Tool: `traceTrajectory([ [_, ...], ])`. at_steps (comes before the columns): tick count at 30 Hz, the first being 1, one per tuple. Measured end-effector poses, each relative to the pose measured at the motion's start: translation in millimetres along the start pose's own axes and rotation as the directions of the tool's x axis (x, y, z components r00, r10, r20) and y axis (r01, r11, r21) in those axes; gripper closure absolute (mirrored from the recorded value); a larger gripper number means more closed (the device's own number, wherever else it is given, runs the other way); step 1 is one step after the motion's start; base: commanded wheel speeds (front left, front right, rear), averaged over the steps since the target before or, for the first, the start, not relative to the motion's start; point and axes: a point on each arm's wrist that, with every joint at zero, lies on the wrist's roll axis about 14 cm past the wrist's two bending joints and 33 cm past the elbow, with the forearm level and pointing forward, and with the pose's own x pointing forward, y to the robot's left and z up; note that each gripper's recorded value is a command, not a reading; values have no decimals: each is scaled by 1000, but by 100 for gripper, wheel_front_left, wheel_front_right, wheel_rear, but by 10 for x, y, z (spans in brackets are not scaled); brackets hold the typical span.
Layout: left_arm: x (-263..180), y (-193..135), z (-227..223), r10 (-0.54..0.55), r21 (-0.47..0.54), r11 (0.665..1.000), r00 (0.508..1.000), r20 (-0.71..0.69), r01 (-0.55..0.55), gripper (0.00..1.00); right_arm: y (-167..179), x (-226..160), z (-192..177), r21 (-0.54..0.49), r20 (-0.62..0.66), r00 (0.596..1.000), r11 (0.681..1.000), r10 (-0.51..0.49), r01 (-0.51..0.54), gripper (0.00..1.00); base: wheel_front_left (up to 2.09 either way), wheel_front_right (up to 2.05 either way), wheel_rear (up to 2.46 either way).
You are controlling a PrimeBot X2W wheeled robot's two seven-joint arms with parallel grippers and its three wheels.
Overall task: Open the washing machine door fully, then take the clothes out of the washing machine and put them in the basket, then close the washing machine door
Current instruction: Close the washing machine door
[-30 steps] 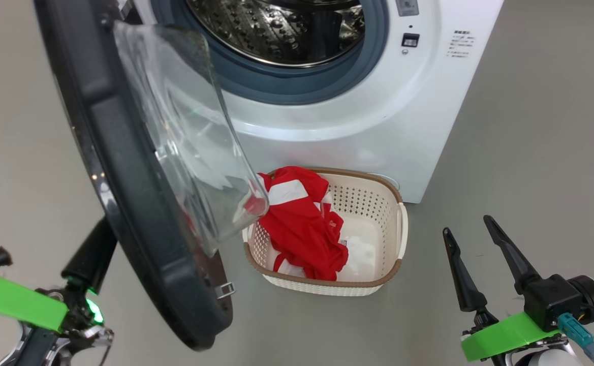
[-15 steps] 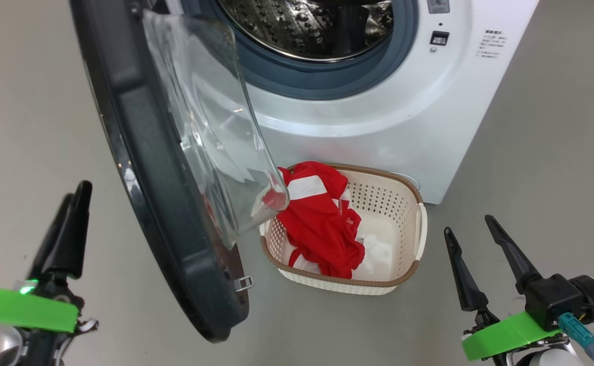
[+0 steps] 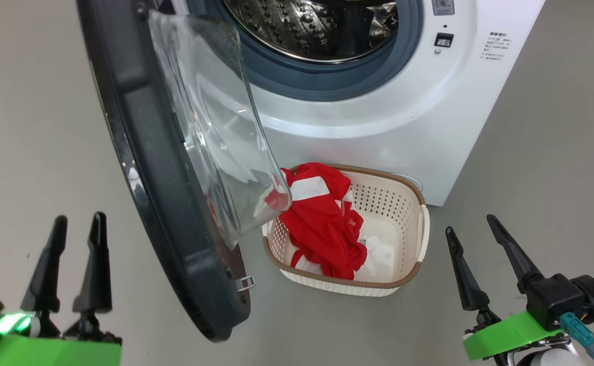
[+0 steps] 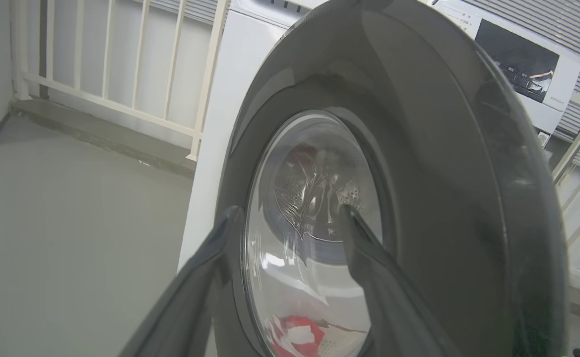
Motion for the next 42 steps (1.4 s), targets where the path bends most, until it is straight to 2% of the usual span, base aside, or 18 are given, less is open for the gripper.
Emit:
traceTrajectory([
  [1, -34, -14, 5, -5, 48, 999, 1000, 20, 4, 0, -7, -4, 9, -1, 2, 1000, 1000, -2, 2, 0, 0, 0, 0],
  [5, -88, -60, 3, -12, 134, 991, 999, 45, 6, 0, -19, -15, 31, -4, 7, 1000, 1000, -7, 7, 0, 0, 0, 0],
  [14, -205, -91, -105, 5, 233, 972, 1000, 30, -12, 0, -58, -32, 54, -5, 13, 1000, 1000, -19, 19, 0, 0, 0, 0],
  [31, -383, -79, -159, 42, 298, 953, 999, 26, -47, 0, -95, -50, 135, -11, 34, 999, 999, -32, 32, 0, 0, 0, 0],
  [42, -405, -92, -196, 51, 287, 956, 999, 18, -54, 0, -112, -43, 127, -10, 34, 999, 999, -36, 36, 0, 0, 0, 0],
])
